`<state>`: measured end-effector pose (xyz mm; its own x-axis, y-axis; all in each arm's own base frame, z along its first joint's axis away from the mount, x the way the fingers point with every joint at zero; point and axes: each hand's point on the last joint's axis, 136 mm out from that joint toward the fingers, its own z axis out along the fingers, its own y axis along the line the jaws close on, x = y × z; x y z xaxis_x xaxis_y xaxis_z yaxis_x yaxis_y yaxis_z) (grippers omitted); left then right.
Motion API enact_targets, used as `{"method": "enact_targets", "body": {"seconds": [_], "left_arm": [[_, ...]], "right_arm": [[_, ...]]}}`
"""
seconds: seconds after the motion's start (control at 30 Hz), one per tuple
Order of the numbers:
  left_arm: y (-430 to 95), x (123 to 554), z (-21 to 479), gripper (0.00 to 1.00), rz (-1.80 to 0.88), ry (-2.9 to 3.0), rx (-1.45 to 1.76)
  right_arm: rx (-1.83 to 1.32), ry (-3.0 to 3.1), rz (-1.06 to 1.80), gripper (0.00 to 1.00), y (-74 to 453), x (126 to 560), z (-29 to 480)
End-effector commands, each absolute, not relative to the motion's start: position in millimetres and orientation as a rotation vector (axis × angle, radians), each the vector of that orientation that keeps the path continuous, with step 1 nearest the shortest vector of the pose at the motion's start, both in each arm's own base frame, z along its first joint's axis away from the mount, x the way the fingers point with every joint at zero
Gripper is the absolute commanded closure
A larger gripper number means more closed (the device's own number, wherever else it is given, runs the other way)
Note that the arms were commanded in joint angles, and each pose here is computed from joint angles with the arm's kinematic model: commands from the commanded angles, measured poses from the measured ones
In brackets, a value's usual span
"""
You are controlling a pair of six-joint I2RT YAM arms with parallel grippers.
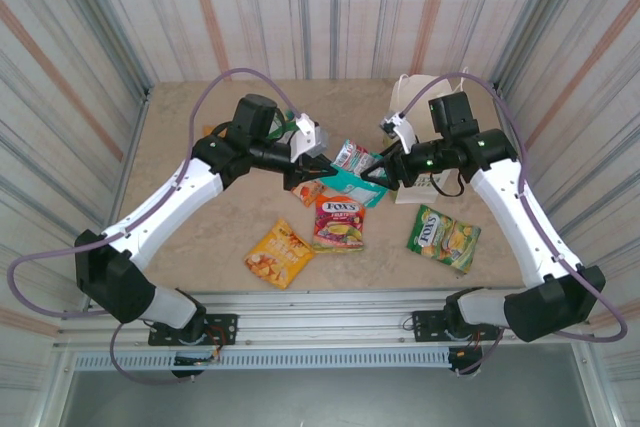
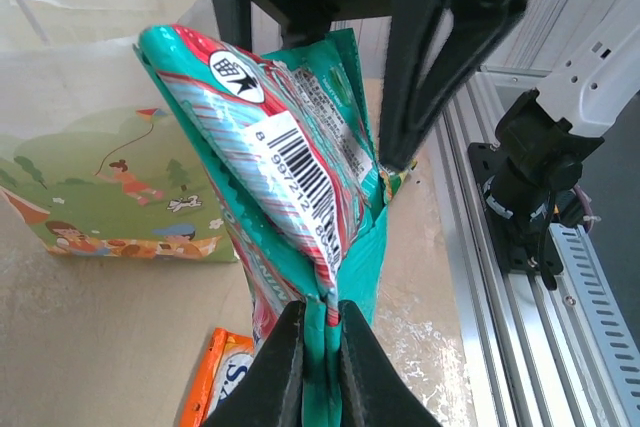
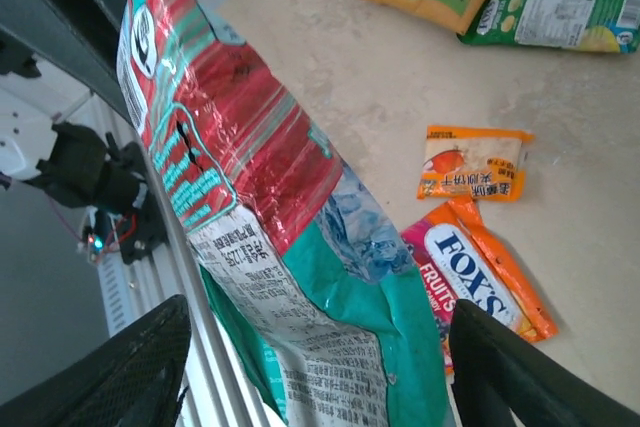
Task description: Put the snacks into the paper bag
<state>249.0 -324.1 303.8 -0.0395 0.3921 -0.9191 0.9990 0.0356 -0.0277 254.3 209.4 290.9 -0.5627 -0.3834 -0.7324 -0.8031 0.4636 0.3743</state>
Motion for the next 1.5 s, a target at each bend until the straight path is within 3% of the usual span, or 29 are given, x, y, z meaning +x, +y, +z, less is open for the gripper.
{"method": "enact_targets", "body": {"seconds": [0.0,0.13,0.27,0.33,0.43,0.53,0.7,0.9,1.07,1.47], "left_arm": [[-330.6,253.2,330.4,0.98,-0.995,1.451,1.442],[-330.0,265.5,332.0,0.96,-0.957,1.516,1.38],[-329.4,270.5,332.3,0.92,-0.942,1.543,1.352],[-329.2,273.7,331.1,0.84,-0.933,1.562,1.336],[-328.7,285.5,332.4,0.63,-0.909,1.616,1.258],[-326.9,300.5,331.4,0.4,-0.881,1.684,1.162],[-325.7,319.9,325.7,0.29,-0.854,1.769,1.036],[-331.4,333.3,315.9,0.28,-0.87,1.83,0.983],[-337.9,340.2,311.6,0.29,-0.883,1.845,0.993],[-348.5,353.3,297.2,0.3,-0.88,1.876,1.028]], "right_arm": [[-1.008,2.167,1.036,0.48,213.6,244.4,286.1],[-0.996,2.15,1.032,0.74,212.5,241.4,291.3],[-0.949,2.127,1.027,0.89,210.5,242.0,300.4],[-0.922,2.122,1.02,0.94,207.7,242.2,305.6],[-0.82,2.137,0.966,1.0,195.1,250.2,316.4],[-0.672,2.136,0.926,1.0,175.1,261.1,337.7],[-0.441,2.041,0.804,1.0,132.0,279.7,389.7],[-0.124,1.957,0.653,1.0,73.2,310.1,432.5],[0.041,1.953,0.517,1.0,39.1,336.9,438.2],[0.104,2.23,0.398,0.97,32.4,394.3,356.6]]}}
